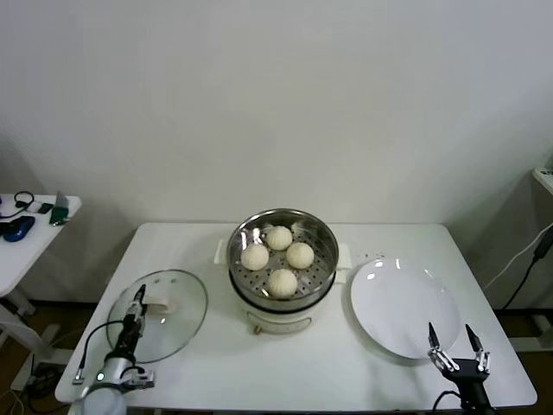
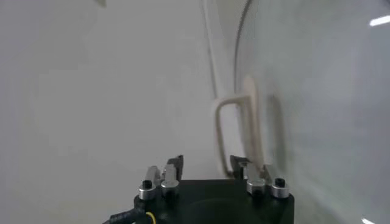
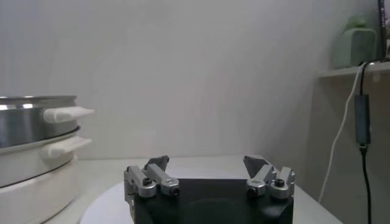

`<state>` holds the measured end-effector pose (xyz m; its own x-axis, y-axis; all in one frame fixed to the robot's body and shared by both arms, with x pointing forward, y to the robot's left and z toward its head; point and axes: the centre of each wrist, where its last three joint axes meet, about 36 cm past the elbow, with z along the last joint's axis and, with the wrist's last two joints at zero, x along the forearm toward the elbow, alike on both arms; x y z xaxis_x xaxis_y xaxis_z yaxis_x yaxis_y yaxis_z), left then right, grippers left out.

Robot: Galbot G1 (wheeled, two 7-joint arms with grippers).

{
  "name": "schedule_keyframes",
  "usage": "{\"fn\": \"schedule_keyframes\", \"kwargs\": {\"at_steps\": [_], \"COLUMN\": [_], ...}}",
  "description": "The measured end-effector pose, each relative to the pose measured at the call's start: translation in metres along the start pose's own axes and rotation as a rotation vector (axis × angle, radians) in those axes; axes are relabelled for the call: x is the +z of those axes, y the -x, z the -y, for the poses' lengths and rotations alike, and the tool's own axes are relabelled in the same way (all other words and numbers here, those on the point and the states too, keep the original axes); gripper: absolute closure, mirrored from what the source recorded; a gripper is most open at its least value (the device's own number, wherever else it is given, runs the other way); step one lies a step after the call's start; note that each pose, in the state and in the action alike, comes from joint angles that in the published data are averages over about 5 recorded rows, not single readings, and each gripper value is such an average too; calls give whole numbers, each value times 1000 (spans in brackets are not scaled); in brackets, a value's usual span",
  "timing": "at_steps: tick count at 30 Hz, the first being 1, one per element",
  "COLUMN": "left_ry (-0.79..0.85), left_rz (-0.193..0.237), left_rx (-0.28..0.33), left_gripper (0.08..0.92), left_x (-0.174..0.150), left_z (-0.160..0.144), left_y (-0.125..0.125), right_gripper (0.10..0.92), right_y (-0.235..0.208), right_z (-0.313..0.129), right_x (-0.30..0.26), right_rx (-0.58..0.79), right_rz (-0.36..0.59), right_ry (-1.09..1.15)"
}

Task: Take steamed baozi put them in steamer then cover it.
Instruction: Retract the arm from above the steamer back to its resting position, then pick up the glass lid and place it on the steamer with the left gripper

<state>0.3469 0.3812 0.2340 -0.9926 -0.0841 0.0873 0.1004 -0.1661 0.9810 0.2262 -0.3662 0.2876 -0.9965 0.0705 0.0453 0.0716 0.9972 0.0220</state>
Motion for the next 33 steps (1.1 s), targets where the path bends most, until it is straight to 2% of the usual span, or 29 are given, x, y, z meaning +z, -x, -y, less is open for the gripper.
{"fn": "schedule_keyframes", "kwargs": {"at_steps": [12,15,18,24,29,33], "left_ry": [-20,-36,-56,-118,-168,-214], "left_rz": [-9,-15,-27,-74,-121,-137], "left_rx": [3,-4,-13,-48,-92,-134], "left_gripper": [798,840,845,847,847,847], "left_x": [0,0,3,13,16,0], "left_z": [7,1,-13,-69,-139,-193], "left_y": [5,6,7,11,17,21], "right_gripper": [200,200,200,200,200,200], "right_y": [1,1,1,2,3,5], "right_z": [-8,-7,-5,-3,-3,-1], "right_x": [3,2,2,1,1,2], "right_rx": [19,28,35,50,64,70], "right_rz": [3,1,-3,-13,-28,-32], "right_ry": [9,5,-2,-16,-37,-51]}}
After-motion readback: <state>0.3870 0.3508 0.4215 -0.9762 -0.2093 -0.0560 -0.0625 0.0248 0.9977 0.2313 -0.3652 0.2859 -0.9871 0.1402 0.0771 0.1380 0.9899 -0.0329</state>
